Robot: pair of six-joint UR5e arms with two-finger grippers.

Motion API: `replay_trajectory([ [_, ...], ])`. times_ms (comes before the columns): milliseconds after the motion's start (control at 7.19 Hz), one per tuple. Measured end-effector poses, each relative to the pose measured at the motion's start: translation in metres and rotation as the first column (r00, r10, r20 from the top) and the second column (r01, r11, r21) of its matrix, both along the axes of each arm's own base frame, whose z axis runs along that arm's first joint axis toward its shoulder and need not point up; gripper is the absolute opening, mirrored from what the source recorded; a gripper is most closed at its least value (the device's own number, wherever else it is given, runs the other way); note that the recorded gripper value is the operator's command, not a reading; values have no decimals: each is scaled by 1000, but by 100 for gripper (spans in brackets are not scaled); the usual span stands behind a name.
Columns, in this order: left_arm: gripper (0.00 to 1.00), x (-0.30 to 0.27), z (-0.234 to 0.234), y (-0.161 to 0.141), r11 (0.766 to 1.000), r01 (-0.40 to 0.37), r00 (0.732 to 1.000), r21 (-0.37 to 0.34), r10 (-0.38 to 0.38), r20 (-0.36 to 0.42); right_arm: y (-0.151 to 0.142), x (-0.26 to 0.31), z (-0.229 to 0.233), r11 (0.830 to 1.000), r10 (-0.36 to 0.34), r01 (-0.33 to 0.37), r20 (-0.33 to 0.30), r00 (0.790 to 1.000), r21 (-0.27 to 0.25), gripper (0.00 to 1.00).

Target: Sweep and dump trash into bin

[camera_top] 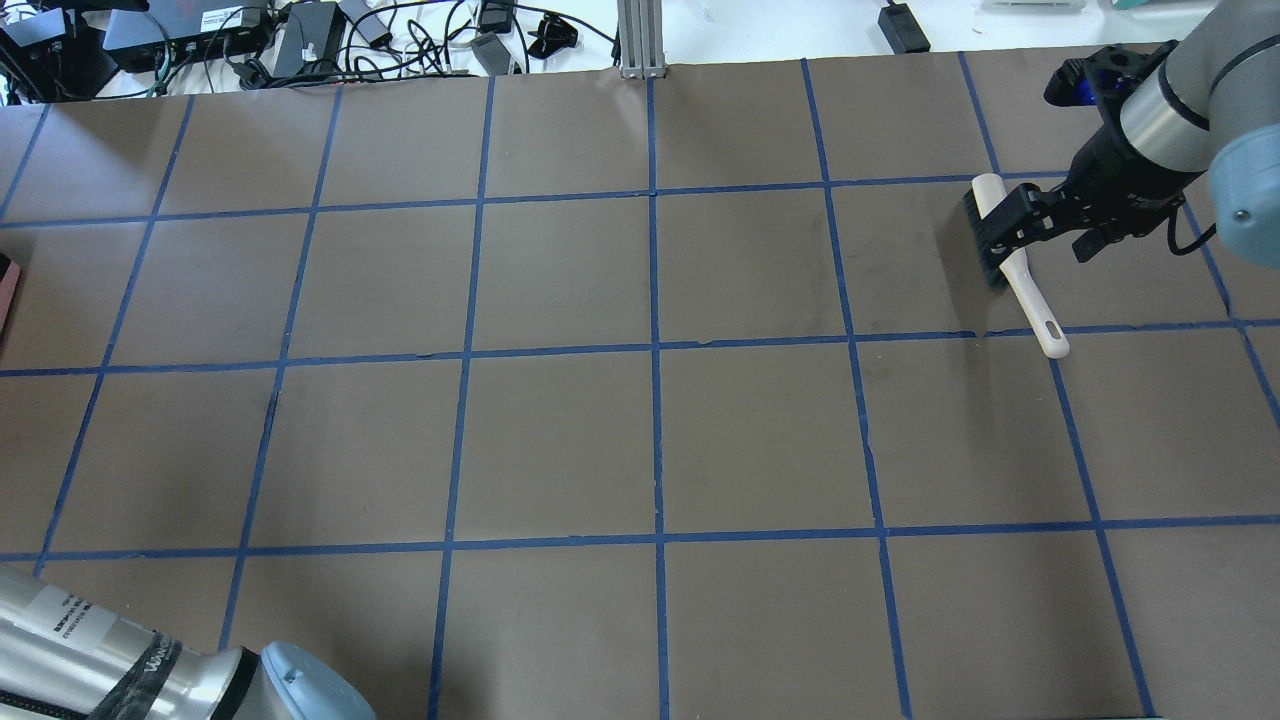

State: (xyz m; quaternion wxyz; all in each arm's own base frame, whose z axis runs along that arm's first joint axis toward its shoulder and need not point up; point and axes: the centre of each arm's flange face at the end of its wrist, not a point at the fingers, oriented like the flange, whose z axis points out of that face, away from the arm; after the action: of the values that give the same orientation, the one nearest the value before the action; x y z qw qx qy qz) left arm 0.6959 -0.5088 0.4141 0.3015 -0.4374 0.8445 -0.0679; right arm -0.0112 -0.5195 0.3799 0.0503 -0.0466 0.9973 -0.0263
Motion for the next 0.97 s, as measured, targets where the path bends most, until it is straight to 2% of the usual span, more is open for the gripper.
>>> replay_trajectory([
  [278,0,2,-7,3,998,22,1000,54,-22,4,0,0,0,1000,17,-17,2,1000,-3,100],
  [556,0,3,0,5,997,28,999,76,-31,40,0,0,0,999,32,-32,2,999,-5,100],
  [695,0,2,10,7,997,13,997,73,-19,78,0,0,0,999,39,-39,1,999,-6,100],
  [973,0,-1,31,4,1000,-16,987,5,14,160,1,1,-1,998,62,-62,3,998,1,100],
])
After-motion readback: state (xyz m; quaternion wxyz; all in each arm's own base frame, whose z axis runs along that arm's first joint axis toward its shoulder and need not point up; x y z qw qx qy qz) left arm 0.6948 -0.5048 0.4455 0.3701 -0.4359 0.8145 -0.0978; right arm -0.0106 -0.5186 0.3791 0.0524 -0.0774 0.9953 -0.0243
